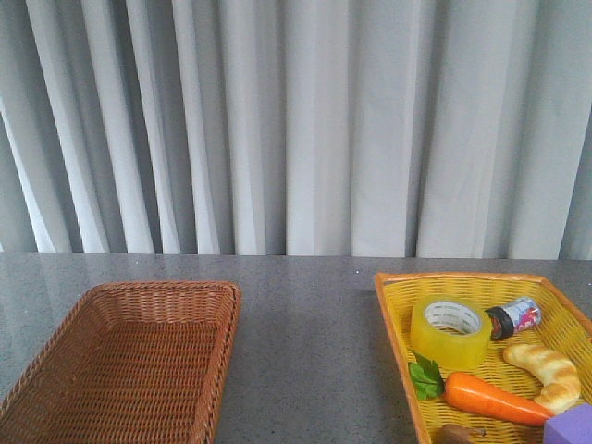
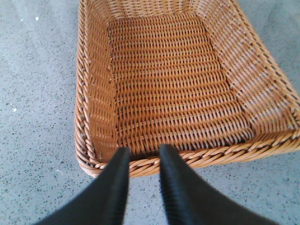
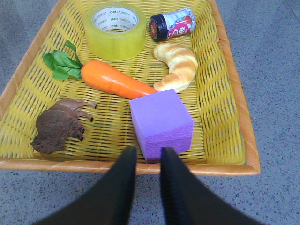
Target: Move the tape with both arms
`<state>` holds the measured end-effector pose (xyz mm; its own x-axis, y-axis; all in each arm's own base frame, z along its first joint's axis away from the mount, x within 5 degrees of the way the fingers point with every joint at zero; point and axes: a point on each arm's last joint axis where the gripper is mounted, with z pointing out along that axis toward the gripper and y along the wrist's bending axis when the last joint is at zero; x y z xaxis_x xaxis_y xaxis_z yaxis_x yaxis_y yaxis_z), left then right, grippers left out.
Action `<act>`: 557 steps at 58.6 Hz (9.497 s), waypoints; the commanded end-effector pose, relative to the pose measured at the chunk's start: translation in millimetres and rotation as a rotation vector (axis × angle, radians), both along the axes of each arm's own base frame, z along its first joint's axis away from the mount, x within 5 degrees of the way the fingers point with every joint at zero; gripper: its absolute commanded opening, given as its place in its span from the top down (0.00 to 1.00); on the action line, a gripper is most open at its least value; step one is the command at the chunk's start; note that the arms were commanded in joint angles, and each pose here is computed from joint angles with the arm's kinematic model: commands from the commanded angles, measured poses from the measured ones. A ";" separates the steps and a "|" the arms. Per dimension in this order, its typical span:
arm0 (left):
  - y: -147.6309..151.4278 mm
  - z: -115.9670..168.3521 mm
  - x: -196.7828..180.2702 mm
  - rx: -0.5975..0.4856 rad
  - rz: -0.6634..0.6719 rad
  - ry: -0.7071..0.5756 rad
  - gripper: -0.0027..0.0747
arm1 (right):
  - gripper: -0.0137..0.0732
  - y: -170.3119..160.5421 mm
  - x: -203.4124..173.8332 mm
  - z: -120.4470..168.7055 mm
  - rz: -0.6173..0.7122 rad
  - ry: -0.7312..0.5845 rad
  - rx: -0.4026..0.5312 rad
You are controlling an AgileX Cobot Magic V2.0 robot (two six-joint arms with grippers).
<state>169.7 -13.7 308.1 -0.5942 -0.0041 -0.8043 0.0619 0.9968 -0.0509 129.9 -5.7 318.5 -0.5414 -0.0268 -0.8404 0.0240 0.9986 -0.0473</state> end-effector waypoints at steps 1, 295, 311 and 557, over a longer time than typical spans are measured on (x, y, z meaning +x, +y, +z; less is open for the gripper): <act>-0.5 15.8 5.1 -0.006 0.001 -0.109 0.44 | 0.40 -1.3 4.1 13.2 0.000 -0.082 -0.021; -99.7 5.9 14.1 0.069 -0.560 0.006 0.21 | 0.31 123.9 142.0 115.4 0.477 0.158 -0.107; -99.7 5.9 14.1 0.069 -0.560 0.006 0.21 | 0.32 92.5 74.9 65.4 0.455 0.105 -0.086; -103.7 -22.4 259.9 0.271 -0.431 0.554 0.60 | 0.32 60.0 -0.3 11.1 0.439 -0.036 -0.009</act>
